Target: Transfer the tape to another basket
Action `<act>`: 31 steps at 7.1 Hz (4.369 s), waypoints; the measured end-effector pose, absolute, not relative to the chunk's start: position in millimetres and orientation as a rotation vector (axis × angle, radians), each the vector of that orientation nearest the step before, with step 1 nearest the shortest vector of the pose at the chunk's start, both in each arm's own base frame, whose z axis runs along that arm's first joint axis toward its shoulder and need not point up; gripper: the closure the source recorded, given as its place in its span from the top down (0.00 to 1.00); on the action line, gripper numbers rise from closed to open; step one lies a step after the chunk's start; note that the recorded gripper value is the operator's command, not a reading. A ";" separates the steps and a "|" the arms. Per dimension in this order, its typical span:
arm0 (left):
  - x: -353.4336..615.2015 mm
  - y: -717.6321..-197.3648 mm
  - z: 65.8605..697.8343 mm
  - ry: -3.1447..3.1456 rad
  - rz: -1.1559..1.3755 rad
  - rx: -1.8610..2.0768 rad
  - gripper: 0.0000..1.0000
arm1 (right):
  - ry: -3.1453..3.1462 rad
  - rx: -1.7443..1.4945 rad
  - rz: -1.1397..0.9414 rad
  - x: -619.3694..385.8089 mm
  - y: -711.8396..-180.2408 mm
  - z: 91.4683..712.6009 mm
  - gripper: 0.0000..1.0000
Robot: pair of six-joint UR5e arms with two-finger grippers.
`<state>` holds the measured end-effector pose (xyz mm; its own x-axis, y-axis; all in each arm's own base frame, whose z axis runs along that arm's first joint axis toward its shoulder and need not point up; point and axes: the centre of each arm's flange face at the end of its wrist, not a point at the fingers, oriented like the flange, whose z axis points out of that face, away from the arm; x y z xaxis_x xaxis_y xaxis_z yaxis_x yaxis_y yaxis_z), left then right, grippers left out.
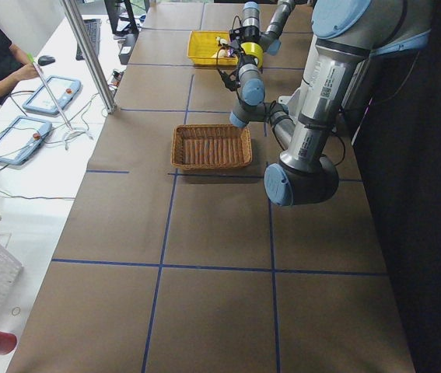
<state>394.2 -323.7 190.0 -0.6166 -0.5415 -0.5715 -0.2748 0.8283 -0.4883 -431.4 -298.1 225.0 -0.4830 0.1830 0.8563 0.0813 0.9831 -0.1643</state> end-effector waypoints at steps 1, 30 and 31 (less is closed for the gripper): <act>394.3 -323.6 189.1 2.263 -0.466 -0.595 0.00 | -2.077 -0.185 0.123 -431.9 -297.5 224.9 0.99; 378.7 -439.4 292.1 0.883 0.016 0.060 1.00 | -0.745 0.240 -0.279 -115.3 -576.4 439.1 1.00; 345.3 -455.9 288.5 0.880 0.038 0.068 1.00 | -0.736 0.214 -0.299 -92.8 -573.6 459.5 1.00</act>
